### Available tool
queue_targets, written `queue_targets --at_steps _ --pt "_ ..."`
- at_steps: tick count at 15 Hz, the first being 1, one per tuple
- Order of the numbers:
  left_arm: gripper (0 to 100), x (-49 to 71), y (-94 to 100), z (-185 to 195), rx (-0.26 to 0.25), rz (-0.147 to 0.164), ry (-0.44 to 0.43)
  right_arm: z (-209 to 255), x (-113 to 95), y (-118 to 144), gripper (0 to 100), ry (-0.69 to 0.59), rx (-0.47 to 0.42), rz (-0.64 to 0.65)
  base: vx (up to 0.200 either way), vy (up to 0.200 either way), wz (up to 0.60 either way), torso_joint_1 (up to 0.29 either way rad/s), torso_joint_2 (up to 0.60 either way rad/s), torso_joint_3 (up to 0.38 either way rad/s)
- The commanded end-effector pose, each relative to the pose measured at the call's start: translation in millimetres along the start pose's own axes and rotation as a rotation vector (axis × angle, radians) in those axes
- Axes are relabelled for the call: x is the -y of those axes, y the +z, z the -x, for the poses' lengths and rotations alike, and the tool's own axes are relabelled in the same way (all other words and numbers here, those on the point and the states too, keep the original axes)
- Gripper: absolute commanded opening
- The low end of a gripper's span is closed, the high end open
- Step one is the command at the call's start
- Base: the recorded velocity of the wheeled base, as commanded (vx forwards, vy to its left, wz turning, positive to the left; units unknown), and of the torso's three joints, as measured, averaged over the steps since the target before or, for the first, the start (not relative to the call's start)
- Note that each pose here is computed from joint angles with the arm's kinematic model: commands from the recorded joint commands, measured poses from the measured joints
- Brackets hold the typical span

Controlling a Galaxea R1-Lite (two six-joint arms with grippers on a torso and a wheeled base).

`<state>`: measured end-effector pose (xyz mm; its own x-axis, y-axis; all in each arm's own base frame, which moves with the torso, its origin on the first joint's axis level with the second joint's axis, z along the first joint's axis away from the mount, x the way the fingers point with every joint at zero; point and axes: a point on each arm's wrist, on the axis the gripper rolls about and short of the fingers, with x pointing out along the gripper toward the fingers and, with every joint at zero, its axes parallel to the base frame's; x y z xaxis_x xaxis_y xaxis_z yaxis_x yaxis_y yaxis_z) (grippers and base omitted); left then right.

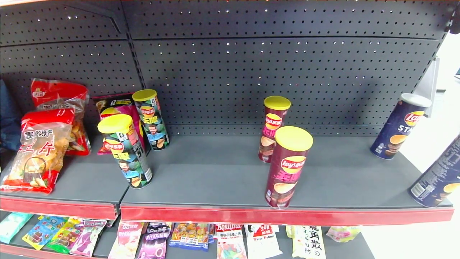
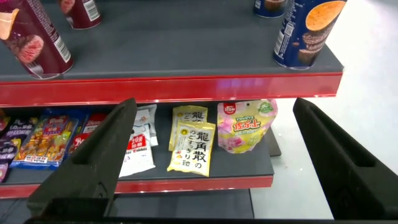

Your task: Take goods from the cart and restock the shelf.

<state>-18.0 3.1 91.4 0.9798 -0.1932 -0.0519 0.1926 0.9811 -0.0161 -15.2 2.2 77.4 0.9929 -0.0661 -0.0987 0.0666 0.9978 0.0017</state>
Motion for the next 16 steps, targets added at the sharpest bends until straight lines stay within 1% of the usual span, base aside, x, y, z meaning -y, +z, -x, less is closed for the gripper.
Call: queue_targets --at_steps 1,2,3,4,5,6,7,8,9,10,11,12,13,14,15,16 --pt "100 -1.2 -4.4 -2.3 0.009 -0.009 0.043 0.0 0.0 0.2 100 0.001 0.001 -0.001 0.000 0.000 0.00 0.000 0.00 0.000" --pt "100 -3.1 -9.5 -4.0 -0.017 -0.003 0.126 0.0 0.0 0.2 100 0.001 0.001 0.000 0.000 0.000 0.00 0.000 0.00 0.000" --pt "100 -4.6 -8.4 -6.8 -0.050 0.019 0.190 -0.1 0.0 0.2 100 0.002 -0.001 0.000 0.000 0.000 0.00 0.000 0.00 0.000" --pt "100 -4.7 -8.2 -7.7 -0.060 0.023 0.197 -0.2 0.1 0.3 100 0.005 -0.002 0.001 0.000 0.000 0.00 0.000 0.00 0.000" --pt "100 -5.2 -8.2 -7.7 -0.061 0.019 0.226 0.1 0.3 0.2 100 0.019 0.001 0.002 0.000 0.000 0.00 0.000 0.00 0.000" --pt "100 -5.7 -8.3 -7.4 -0.062 0.021 0.310 0.1 0.3 0.2 100 0.022 0.001 0.002 0.000 0.000 0.00 0.000 0.00 0.000" --pt "100 -5.3 -8.4 -7.5 -0.068 0.032 0.388 0.2 0.3 0.2 100 0.022 0.002 0.002 0.000 0.000 0.00 0.000 0.00 0.000" --pt "100 -4.8 -8.2 -7.4 -0.066 0.038 0.428 0.2 0.3 0.2 100 0.022 0.002 0.002 0.000 0.000 0.00 0.000 0.00 0.000" --pt "100 -4.5 -8.5 -6.2 -0.052 0.040 0.440 0.2 0.3 0.2 100 0.022 0.002 0.001 0.000 0.000 0.00 0.000 0.00 0.000" --pt "100 -3.8 -9.1 -3.4 -0.016 0.042 0.448 0.2 0.3 0.2 100 0.022 0.002 0.001 0.000 0.000 0.00 0.000 0.00 0.000" --pt "100 -3.3 -10.5 0.2 0.030 0.042 0.433 0.2 0.3 0.2 100 0.022 0.002 0.001 0.000 0.000 0.00 0.000 0.00 0.000" --pt "100 -2.8 -10.8 1.0 0.042 0.047 0.414 0.1 0.3 -0.3 100 0.022 0.001 0.001 0.000 0.000 0.00 0.000 0.00 0.000" --pt "100 -1.8 -10.8 0.6 0.047 0.077 0.366 0.2 0.3 0.2 100 0.022 0.002 0.001 0.000 0.000 0.00 0.000 0.00 0.000" --pt "100 1.1 -10.8 -0.1 0.044 0.090 0.232 0.2 0.3 0.2 100 0.022 0.002 0.001 0.000 0.000 0.00 0.000 0.00 0.000" --pt "100 4.1 -10.7 -0.7 0.032 0.061 0.098 0.2 0.3 0.2 100 0.022 0.002 0.001 0.000 0.000 0.00 0.000 0.00 0.000" --pt "100 4.1 -11.1 -0.9 0.014 0.040 0.090 0.2 0.3 0.2 100 0.022 0.002 0.001 0.000 0.000 0.00 0.000 0.00 0.000"
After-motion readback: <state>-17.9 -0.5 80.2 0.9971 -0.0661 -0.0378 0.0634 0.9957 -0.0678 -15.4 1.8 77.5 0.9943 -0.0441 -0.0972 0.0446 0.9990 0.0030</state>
